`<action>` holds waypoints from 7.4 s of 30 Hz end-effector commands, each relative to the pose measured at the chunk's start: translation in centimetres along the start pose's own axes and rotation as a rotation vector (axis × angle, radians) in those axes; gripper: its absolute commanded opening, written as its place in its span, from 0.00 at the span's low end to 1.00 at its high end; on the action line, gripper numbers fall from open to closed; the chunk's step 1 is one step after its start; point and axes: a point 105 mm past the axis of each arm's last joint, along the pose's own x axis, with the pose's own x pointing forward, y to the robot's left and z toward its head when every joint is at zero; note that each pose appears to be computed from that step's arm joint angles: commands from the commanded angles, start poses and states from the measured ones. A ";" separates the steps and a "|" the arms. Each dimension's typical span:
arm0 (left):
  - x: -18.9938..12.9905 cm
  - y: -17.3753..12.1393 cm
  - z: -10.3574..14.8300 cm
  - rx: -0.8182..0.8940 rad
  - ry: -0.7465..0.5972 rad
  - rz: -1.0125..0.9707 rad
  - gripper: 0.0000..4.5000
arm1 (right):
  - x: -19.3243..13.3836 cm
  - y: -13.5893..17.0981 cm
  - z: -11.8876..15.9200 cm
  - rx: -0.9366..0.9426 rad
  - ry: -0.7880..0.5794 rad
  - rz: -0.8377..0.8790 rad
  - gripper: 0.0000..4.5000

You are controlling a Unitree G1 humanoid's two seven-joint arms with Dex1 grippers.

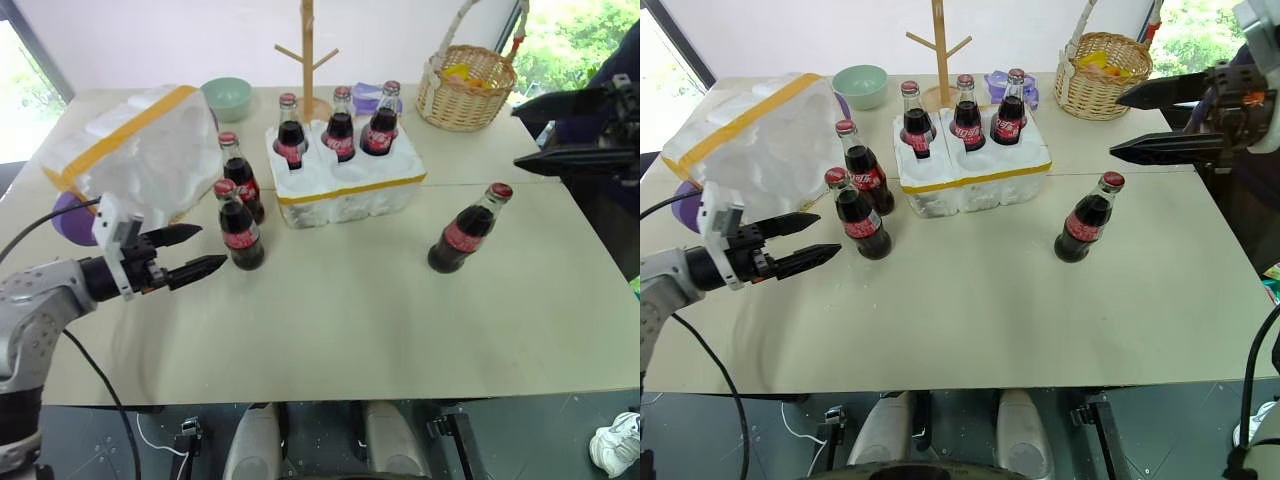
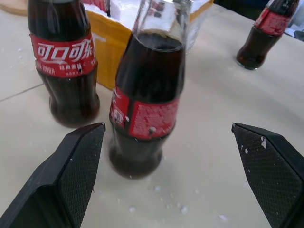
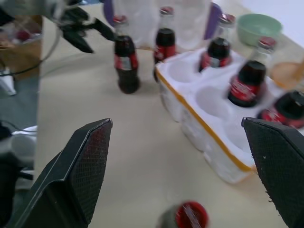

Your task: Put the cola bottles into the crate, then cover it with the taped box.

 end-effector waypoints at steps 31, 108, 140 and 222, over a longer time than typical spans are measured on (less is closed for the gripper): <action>11.0 -6.2 10.4 -0.028 -0.357 -0.310 0.57 | 2.2 0.8 1.7 -0.080 -0.109 -0.067 1.00; 10.9 7.1 3.0 0.160 -0.089 0.195 0.99 | 3.5 0.3 -2.5 -0.058 -0.018 -0.142 1.00; 6.4 0.6 18.1 0.047 -0.486 -0.212 0.64 | 3.5 -0.3 -2.0 -0.079 -0.046 -0.197 1.00; 8.9 -6.5 8.7 0.280 -0.042 -0.586 1.00 | 3.4 0.8 -18.8 0.474 -0.129 -0.849 0.94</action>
